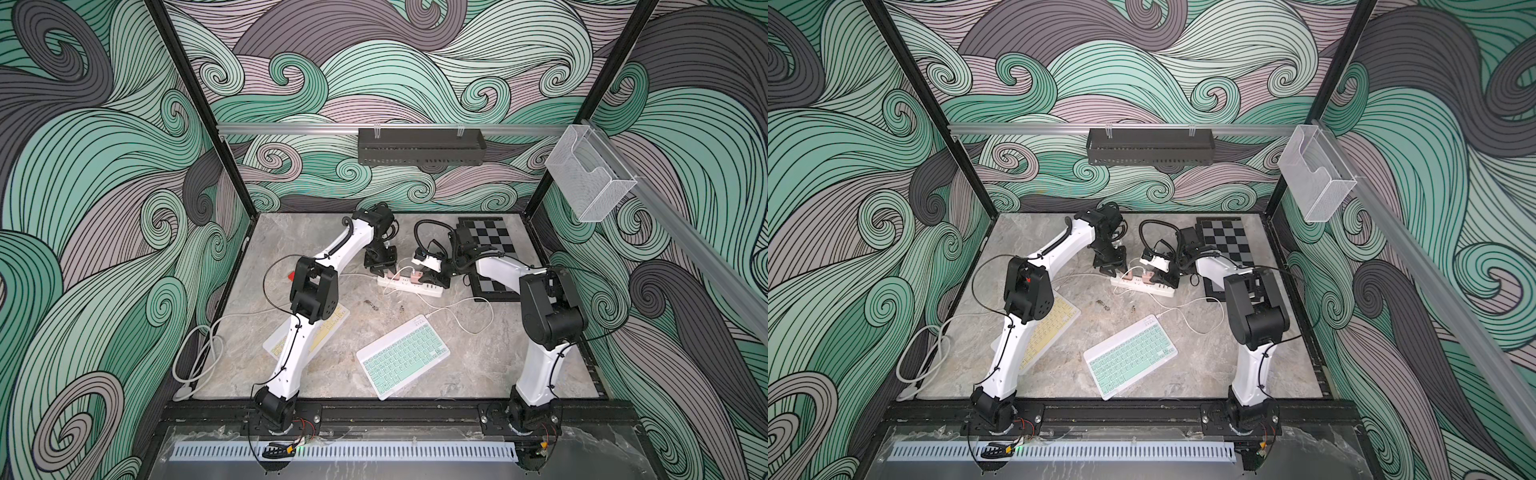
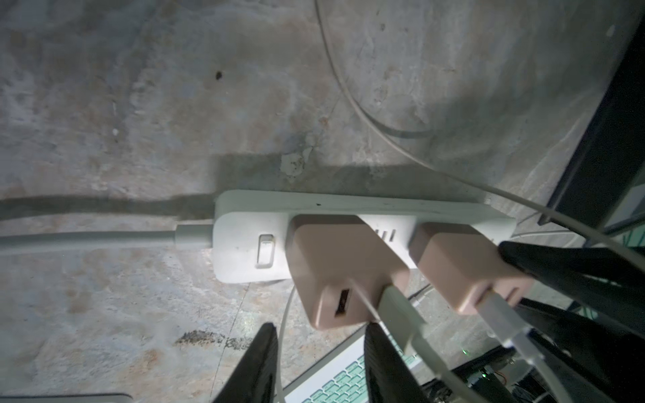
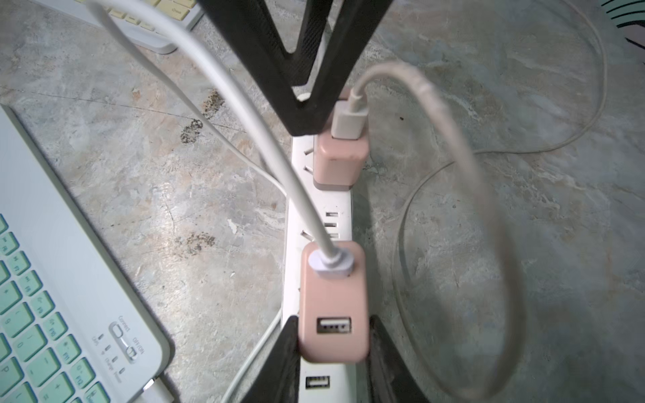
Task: Unplug the wireless keyboard
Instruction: Remove the plug from the socket.
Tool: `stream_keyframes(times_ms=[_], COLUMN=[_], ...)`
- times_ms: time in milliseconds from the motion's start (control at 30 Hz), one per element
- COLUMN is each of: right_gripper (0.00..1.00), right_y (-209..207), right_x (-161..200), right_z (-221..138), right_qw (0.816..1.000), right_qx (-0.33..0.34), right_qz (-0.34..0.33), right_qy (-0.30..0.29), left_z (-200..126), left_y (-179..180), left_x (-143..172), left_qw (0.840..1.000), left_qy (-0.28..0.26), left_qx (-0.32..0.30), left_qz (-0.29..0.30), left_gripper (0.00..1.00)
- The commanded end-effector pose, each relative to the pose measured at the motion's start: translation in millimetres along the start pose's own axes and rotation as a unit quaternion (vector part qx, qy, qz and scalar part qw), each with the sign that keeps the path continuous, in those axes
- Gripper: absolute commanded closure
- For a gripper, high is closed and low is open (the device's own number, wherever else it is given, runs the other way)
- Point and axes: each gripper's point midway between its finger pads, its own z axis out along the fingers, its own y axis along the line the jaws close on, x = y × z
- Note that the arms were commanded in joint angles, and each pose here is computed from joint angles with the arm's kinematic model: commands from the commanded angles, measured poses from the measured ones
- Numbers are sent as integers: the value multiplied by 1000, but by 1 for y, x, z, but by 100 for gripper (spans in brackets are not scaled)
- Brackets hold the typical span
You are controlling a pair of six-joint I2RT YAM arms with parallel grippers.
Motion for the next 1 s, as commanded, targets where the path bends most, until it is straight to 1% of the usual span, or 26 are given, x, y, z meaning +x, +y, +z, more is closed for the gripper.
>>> stream_keyframes(times_ms=[0, 33, 167, 233, 300, 400, 467, 500, 600, 700, 833, 967], right_gripper=[63, 61, 57, 57, 59, 73, 89, 100, 100, 100, 100, 100], right_y=[22, 24, 33, 33, 33, 30, 30, 31, 33, 29, 26, 29], right_x=[-6, -7, -9, -6, 0, 3, -1, -4, -4, -1, 4, 5], right_z=[8, 9, 14, 17, 20, 25, 28, 30, 32, 33, 41, 42], right_qw=[999, 998, 998, 997, 996, 995, 995, 995, 995, 996, 994, 995], right_qx=[-52, -54, -67, -66, -70, -72, -73, -75, -68, -28, 28, 36], right_qz=[-9, -10, -9, -2, 3, 5, -2, -10, -38, -67, -99, -88], right_qy=[10, 12, 20, 32, 49, 62, 61, 60, 54, 44, 42, 32], left_z=[24, 25, 27, 26, 25, 25, 25, 25, 26, 32, 44, 52], left_y=[9, 8, 6, 6, 6, 5, 5, 4, 4, 6, 20, 34], left_x=[12, 12, 13, 12, 12, 11, 11, 11, 11, 14, 30, 41], left_qw=[999, 999, 999, 999, 999, 999, 999, 999, 999, 998, 995, 990], left_qy=[36, 38, 40, 38, 36, 35, 35, 35, 36, 43, 70, 89], left_qx=[-29, -27, -24, -25, -25, -24, -23, -22, -21, -29, -68, -108], left_qz=[-8, -10, -11, -11, -11, -14, -14, -14, -19, -23, -22, -24], left_gripper=[58, 59, 59, 59, 59, 59, 59, 59, 59, 59, 60, 60])
